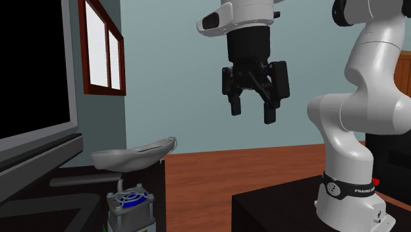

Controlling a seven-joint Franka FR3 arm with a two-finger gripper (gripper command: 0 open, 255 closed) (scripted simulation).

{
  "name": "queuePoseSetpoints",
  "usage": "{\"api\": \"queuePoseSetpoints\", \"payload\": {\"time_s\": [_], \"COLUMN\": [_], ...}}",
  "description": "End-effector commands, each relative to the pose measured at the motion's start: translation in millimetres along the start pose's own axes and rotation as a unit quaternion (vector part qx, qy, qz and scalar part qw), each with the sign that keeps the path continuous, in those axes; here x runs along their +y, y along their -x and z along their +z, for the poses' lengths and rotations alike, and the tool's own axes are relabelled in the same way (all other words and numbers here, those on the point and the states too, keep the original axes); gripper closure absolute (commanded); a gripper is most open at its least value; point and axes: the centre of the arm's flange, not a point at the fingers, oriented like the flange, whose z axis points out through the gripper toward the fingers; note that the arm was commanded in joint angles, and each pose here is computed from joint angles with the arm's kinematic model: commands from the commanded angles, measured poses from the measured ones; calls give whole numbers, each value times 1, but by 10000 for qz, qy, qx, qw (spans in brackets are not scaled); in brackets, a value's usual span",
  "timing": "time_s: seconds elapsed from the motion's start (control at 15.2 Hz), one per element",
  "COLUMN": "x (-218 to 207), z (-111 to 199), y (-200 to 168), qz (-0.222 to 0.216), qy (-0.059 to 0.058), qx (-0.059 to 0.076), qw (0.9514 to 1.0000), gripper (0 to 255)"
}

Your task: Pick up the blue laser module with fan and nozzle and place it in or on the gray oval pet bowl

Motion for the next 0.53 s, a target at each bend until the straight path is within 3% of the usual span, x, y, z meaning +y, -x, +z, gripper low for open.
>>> {"api": "queuePoseSetpoints", "payload": {"time_s": [0.0, 0.46], "x": [-6, -24], "z": [5, 15], "y": [-24, -103], "qz": [-52, -230], "qy": [22, 106], "qx": [117, 492], "qw": [9999, 9985], "gripper": [0, 0]}}
